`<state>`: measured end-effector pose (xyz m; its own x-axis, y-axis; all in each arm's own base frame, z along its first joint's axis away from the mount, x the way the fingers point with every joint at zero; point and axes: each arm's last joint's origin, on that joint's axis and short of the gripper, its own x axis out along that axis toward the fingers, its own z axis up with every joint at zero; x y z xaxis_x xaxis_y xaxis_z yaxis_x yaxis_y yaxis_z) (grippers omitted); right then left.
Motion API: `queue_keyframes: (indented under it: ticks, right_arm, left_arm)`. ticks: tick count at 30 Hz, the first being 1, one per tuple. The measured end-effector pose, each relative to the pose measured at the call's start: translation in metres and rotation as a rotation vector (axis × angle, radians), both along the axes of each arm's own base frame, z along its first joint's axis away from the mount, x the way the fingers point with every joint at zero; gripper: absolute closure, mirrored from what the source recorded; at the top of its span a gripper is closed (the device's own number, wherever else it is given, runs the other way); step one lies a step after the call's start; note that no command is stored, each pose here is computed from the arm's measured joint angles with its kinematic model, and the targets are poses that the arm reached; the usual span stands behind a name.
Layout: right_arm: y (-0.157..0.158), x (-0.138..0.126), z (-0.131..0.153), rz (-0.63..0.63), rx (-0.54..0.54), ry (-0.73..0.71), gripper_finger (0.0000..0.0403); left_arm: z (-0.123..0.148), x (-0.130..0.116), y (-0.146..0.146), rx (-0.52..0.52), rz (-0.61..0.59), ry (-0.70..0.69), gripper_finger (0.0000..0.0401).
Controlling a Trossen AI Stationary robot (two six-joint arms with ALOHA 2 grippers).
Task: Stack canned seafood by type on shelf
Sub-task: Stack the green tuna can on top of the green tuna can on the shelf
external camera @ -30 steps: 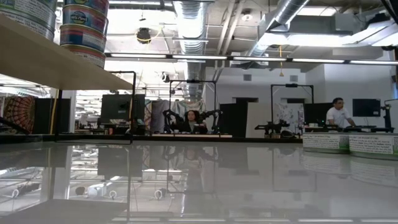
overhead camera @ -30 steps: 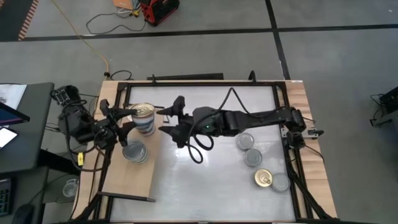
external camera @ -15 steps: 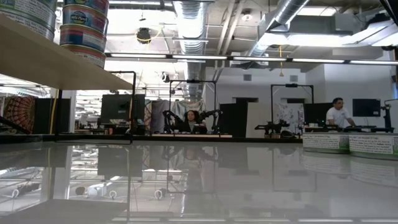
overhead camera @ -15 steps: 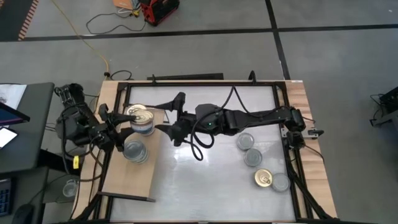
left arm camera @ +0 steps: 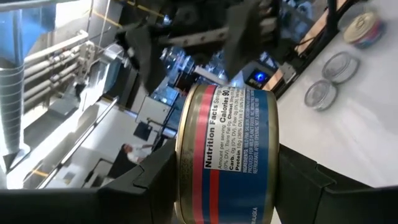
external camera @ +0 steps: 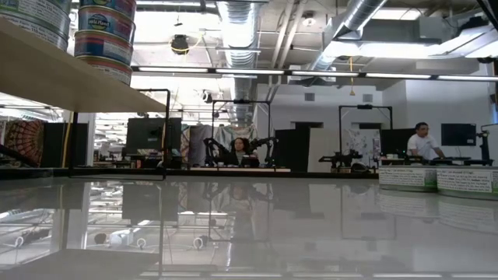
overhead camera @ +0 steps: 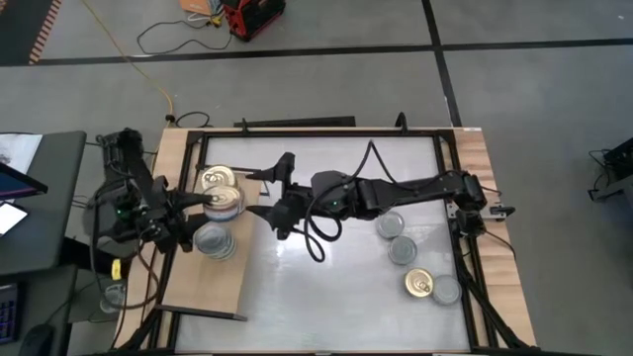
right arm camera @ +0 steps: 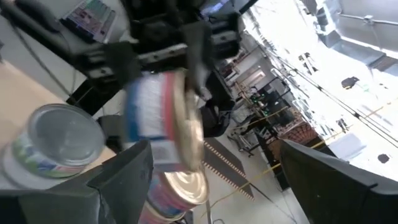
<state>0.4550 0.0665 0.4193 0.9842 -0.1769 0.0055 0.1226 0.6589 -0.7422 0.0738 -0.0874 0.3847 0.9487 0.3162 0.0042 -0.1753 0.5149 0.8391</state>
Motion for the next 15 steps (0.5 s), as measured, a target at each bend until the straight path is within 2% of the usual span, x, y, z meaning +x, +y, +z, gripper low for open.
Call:
queue_keyframes:
  ticks: [3, 7, 11, 15]
  right_arm:
    - [-0.003, 0.004, 0.001, 0.006, 0.005, -0.047, 0.0026]
    - [-0.003, 0.012, -0.006, 0.044, -0.051, -0.059, 0.0026]
    - [-0.002, 0.017, -0.015, 0.046, -0.102, -0.027, 0.0027]
    - [0.0, 0.019, -0.016, 0.051, -0.099, -0.04, 0.0027]
  left_arm:
    - [0.0, -0.002, -0.002, -0.012, -0.028, -0.004, 0.0201]
    - [0.0, -0.004, -0.003, -0.025, -0.041, -0.008, 0.0201]
    - [0.0, -0.005, -0.003, -0.033, -0.04, -0.01, 0.0201]
    - [0.0, -0.007, -0.003, -0.033, -0.033, -0.009, 0.0201]
